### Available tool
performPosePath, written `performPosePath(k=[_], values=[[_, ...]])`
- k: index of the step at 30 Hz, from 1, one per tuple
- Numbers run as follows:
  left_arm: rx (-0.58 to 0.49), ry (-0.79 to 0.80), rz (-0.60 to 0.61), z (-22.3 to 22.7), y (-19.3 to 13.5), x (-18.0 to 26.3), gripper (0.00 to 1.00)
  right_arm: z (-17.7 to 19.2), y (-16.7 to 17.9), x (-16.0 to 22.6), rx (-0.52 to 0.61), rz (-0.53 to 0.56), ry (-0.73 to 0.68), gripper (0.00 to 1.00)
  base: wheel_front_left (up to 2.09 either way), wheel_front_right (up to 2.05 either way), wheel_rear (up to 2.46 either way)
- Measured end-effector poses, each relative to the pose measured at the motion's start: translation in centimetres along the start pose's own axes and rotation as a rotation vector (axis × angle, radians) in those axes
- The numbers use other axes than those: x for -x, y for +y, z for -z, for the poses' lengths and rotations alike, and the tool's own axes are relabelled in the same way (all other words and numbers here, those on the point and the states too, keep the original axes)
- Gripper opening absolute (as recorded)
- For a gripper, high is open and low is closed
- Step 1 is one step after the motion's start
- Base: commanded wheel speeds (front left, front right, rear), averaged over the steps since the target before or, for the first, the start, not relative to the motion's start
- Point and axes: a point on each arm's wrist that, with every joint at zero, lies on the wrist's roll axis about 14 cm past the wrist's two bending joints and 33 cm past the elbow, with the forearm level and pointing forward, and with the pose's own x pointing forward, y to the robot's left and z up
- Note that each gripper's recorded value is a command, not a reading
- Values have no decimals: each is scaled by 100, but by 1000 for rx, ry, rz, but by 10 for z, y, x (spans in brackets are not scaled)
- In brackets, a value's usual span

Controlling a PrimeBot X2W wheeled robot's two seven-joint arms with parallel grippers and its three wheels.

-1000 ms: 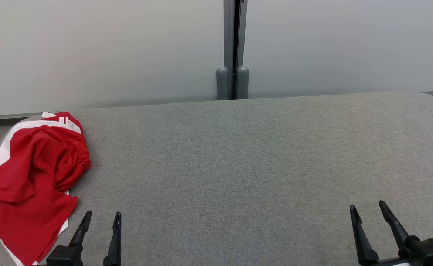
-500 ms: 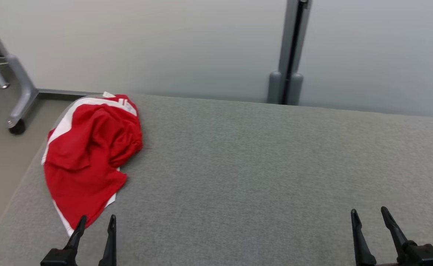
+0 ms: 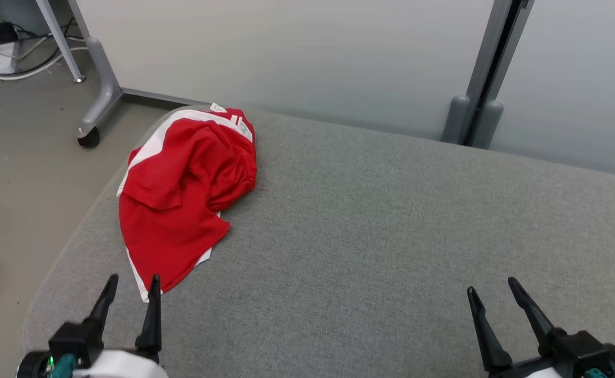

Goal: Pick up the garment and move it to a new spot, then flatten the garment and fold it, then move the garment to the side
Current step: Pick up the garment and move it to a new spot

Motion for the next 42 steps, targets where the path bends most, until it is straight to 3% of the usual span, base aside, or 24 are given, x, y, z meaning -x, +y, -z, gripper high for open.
performPosePath(k=[10,15,20,21,23,28,35,42], values=[[-110,55,119,-24,-26,-120,100,13,-22,-40,19,-15,0,100,0,0,0],[-216,242,148,10,-27,-169,100,44,-37,-44,-14,5,68,100,0,0,0],[-255,369,154,37,-30,-200,100,61,-56,-31,-20,56,119,100,0,0,0],[-256,409,153,47,-31,-201,82,62,-59,-29,-19,65,122,100,0,0,0],[-241,463,151,62,-33,-202,0,62,-64,-26,-19,83,127,100,0,0,0],[-221,396,162,49,-38,-213,0,50,-71,-24,-17,116,94,100,0,0,0],[-197,144,222,-21,-57,-220,0,36,-67,-14,-33,144,65,100,0,0,0],[-102,-86,406,-107,-119,-193,0,23,-61,3,-52,173,40,100,0,0,0]])
